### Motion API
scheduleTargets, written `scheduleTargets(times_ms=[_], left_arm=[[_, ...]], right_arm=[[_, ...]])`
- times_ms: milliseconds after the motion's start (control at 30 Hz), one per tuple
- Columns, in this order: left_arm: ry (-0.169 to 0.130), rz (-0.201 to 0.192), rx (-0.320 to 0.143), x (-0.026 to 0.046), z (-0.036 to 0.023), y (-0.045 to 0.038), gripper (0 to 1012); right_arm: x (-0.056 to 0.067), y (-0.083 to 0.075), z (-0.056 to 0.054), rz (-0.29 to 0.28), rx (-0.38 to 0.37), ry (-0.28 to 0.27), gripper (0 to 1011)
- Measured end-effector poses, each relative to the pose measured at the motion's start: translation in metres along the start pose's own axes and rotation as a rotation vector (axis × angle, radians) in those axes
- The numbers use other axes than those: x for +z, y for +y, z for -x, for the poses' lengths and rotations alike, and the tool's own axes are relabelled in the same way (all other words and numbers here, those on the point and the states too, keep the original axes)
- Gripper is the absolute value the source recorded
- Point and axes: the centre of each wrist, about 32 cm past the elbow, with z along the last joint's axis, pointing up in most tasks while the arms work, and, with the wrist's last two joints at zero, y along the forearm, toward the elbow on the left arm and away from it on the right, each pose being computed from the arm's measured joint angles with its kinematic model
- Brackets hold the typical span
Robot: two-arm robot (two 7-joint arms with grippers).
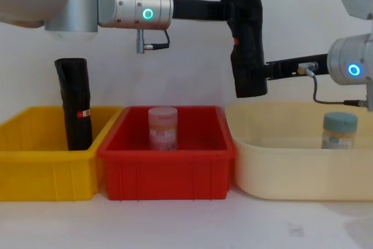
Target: Pick up the garbage bag with the one hand and transfer it to the other hand.
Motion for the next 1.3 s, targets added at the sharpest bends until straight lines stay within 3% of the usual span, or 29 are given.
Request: scheduleTargets(times_ms=[333, 1100, 1300], left_arm=[[0.0, 0.0, 0.0, -0.0001, 0.0, 0.0, 386], [0.0, -0.001, 0.0, -0.0002, 0.0, 0.0001, 386], [0.001, -0.001, 0.0, -0.0002, 0.0, 0.0001, 386]], right_arm=[[0.005, 0.007, -0.004, -0.003, -0.046, -0.01, 1000], [0.018, 0.024, 0.002, 0.022, -0.034, -0.032, 1000], [0.019, 0.026, 0.003, 0.024, -0.032, -0.033, 890]])
